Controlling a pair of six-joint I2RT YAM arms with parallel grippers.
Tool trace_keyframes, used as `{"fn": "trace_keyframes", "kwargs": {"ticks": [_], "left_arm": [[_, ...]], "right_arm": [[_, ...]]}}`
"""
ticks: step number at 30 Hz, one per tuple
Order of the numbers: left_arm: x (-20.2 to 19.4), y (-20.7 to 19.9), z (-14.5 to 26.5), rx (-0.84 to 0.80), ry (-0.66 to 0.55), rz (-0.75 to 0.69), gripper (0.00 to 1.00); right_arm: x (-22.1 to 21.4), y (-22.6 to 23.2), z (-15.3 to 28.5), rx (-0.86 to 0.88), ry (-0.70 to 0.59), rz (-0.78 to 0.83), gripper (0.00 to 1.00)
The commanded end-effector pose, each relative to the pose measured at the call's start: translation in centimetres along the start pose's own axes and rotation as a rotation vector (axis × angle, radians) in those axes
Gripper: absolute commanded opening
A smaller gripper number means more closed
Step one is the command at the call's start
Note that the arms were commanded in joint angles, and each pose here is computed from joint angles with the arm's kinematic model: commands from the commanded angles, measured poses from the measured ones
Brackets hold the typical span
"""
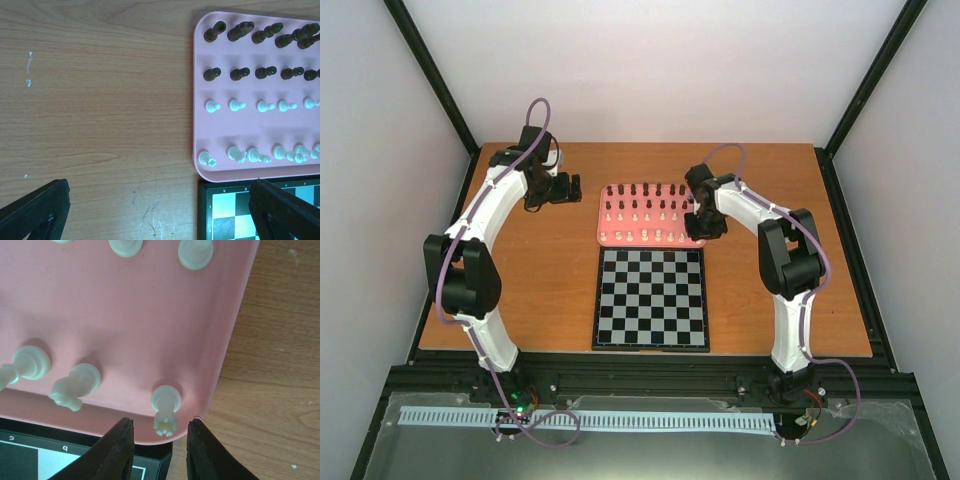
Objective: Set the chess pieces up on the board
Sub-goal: Pick up the chess piece from the storage box.
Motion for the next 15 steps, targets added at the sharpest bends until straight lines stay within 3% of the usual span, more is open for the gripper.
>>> {"fn": "trace_keyframes", "kwargs": {"ticks": [1, 15], "left_arm": [[0.29, 0.0, 0.74, 0.008, -0.008, -0.007, 1.0], [0.22, 0.04, 0.27, 0.006, 0.003, -0.004, 1.0]], "right_arm": [[0.29, 0.27, -0.92, -0.009, 0.01, 0.001, 0.31], [0.82, 0.4, -1.58, -0.023, 0.019, 0.004, 0.25]]}}
Point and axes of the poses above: each gripper's point midway between its finger pads, its own z axis back along the fingers, its own y axis along the line the jaws close on, x = y × z, the point moved 8 cm from there along z, back along the fingers, and after that the axes turned 10 degrees about -z, right-handed, at the moved point
